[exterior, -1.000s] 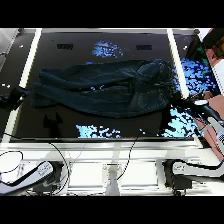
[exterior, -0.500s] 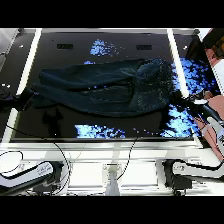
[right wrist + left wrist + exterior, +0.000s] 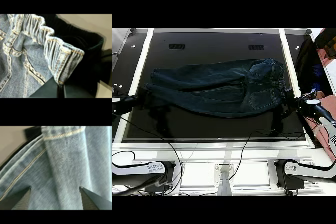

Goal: Fold the clothes and pants, and hang the long-sleeved shirts on hangers.

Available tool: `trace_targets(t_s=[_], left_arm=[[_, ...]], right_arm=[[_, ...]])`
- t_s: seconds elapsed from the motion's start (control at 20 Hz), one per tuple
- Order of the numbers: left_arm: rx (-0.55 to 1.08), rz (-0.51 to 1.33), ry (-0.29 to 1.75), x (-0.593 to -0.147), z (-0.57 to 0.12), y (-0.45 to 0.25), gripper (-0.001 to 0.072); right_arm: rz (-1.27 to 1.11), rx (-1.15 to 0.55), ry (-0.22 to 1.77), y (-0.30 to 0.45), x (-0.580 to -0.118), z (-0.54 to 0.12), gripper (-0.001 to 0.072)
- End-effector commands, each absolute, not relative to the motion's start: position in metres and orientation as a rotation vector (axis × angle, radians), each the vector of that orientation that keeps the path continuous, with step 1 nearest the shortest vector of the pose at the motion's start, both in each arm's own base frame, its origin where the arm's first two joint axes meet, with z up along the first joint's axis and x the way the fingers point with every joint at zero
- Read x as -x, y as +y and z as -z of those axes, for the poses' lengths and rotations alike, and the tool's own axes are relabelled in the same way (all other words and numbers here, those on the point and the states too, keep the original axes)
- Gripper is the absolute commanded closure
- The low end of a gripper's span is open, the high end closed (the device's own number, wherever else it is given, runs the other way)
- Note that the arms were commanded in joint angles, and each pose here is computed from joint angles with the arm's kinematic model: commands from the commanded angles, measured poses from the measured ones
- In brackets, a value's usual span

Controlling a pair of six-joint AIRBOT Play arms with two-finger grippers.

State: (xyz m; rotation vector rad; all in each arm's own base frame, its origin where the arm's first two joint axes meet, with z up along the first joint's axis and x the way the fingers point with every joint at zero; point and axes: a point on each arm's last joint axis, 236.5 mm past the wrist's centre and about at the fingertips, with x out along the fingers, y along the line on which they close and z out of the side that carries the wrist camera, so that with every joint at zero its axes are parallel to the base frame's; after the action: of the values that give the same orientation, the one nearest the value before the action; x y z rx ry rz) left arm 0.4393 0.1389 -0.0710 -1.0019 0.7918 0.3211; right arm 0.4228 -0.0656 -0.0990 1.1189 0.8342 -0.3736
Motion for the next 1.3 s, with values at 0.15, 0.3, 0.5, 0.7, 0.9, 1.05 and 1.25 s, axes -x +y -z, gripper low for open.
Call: trace_targets(t_s=[0.15, 0.3, 0.5, 0.7, 0.9, 1.05, 1.25], left_arm=[[0.991, -0.36, 0.67, -0.472, 0.077, 0.138, 0.0229], [0.986, -0.356, 0.693, -0.479, 0.089, 0.131, 0.0494], [0.967, -0.306, 0.622, -0.506, 0.053, 0.138, 0.0692], [0.917, -0.142, 0.488, -0.555, -0.043, 0.136, 0.0693], [0.819, 0.102, 0.471, -0.565, -0.132, 0.108, 0.0694], [0.637, 0.064, 0.632, -0.523, -0.131, 0.125, 0.0695], [0.368, -0.225, 0.975, -0.419, -0.096, 0.2, 0.0692]], right_arm=[[0.37, -1.121, 0.836, -0.064, -0.423, 0.099, 0.0675], [0.37, -1.121, 0.836, -0.064, -0.423, 0.098, 0.0675], [0.343, -1.102, 0.822, -0.065, -0.432, 0.089, 0.0675], [0.233, -1.028, 0.753, -0.068, -0.467, 0.041, 0.0675], [0.176, -0.924, 0.725, -0.071, -0.48, 0.007, 0.0676], [0.158, -0.827, 0.734, -0.074, -0.469, -0.009, 0.0676], [0.093, -0.636, 0.849, -0.063, -0.434, -0.022, 0.0677]])
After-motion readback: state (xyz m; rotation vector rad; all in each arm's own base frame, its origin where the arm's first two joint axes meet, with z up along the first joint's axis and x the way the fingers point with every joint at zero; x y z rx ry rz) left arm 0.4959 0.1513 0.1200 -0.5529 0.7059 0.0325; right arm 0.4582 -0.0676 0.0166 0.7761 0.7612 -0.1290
